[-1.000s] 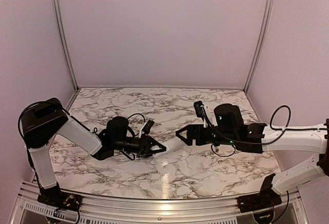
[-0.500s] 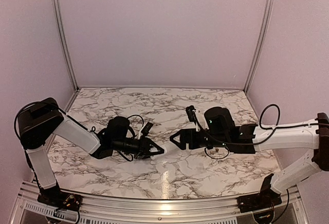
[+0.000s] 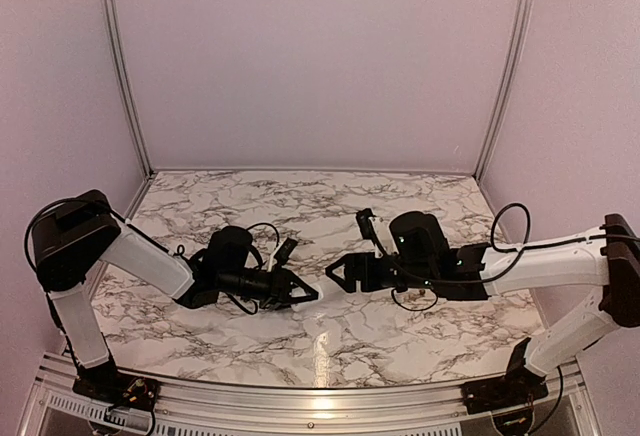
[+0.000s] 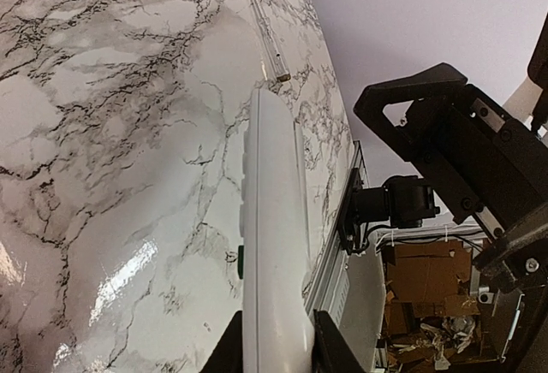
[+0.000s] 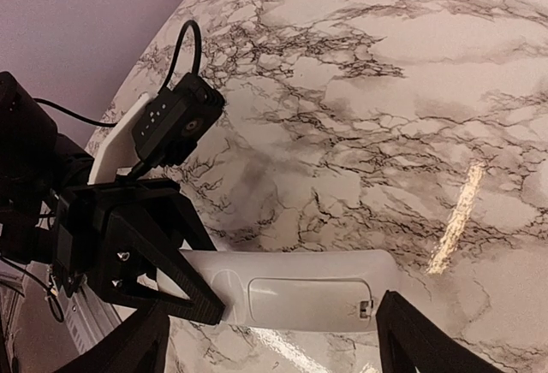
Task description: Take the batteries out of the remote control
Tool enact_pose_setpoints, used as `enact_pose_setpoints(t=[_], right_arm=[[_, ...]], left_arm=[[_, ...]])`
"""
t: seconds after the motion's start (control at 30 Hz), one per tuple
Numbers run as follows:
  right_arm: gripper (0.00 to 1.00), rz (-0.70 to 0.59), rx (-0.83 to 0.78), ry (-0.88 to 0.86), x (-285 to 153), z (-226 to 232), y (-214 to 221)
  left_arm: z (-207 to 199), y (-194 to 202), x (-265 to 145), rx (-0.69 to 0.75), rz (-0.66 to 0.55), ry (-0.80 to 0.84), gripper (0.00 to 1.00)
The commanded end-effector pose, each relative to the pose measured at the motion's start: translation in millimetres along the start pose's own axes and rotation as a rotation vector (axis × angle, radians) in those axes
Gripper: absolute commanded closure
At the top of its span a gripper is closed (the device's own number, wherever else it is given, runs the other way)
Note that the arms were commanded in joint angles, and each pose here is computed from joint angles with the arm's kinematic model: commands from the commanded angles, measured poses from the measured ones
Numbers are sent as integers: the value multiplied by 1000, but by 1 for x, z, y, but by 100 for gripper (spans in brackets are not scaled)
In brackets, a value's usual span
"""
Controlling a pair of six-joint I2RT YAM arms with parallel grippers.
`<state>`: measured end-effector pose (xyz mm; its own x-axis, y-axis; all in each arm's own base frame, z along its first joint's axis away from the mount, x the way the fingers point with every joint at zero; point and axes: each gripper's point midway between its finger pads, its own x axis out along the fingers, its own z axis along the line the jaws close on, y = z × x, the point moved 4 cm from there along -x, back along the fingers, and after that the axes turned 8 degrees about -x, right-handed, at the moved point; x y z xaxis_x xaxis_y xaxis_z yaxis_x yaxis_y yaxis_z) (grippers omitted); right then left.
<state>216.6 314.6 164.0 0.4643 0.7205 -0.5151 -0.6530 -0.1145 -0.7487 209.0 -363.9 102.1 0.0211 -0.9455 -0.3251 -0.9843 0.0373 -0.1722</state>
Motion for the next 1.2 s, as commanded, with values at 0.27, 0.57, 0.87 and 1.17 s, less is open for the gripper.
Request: enact_pose_setpoints(t=[0.27,0.57,0.87,1.17], right_arm=[[18,-22,4,10,15,4,-9],[19,-7,2,5,24,3,-5],[19,2,9,29,25,-1,-1],[18,15,18,27,29,-3,4]], left_arm=[[-18,-11,-3,69,-45,5,100],[-18,-10,-3,70,-44,5,100],[-19,-10,-5,71,-47,3,100],[-20,-10,-5,76,-47,8,100]])
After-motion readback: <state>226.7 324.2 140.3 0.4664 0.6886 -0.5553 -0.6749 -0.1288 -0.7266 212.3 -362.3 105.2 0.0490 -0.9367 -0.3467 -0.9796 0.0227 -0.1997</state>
